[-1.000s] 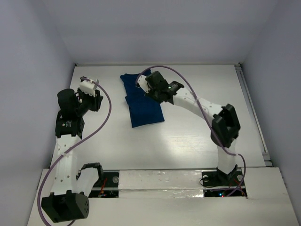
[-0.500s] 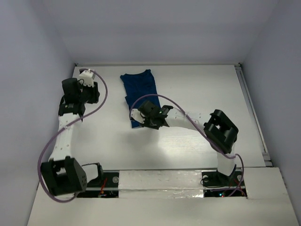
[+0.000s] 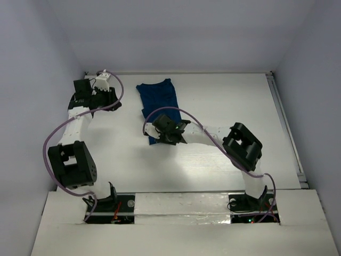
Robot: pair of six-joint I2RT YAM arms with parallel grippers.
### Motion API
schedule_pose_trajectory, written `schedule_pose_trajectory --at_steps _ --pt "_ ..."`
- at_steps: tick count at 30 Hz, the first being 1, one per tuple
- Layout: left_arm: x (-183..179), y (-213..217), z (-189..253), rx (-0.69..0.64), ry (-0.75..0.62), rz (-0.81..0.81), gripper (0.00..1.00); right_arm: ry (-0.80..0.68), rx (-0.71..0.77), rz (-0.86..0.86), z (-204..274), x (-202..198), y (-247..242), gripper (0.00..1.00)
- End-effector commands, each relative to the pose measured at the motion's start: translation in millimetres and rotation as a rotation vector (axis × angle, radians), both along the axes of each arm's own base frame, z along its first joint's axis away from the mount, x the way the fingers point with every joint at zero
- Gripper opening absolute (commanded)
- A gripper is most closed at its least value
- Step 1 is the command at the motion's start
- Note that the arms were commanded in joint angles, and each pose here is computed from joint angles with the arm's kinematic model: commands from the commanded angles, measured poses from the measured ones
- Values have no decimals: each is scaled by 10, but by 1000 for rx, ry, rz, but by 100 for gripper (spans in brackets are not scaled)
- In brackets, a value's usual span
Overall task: Fold and stack the t-shirts
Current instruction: Grab one side of the 2/3 rectangular tshirt with right arm
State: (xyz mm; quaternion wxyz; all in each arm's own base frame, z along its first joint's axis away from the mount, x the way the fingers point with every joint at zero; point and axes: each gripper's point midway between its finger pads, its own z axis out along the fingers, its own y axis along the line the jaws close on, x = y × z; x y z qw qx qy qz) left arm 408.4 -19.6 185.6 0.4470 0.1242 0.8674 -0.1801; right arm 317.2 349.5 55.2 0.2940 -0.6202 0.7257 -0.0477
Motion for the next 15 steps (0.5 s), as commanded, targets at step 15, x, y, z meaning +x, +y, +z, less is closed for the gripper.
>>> schedule_pose_trajectory --at_steps 15 --pt "-50 -240 -173 -122 88 -130 29 10 61 33 79 -32 196 38"
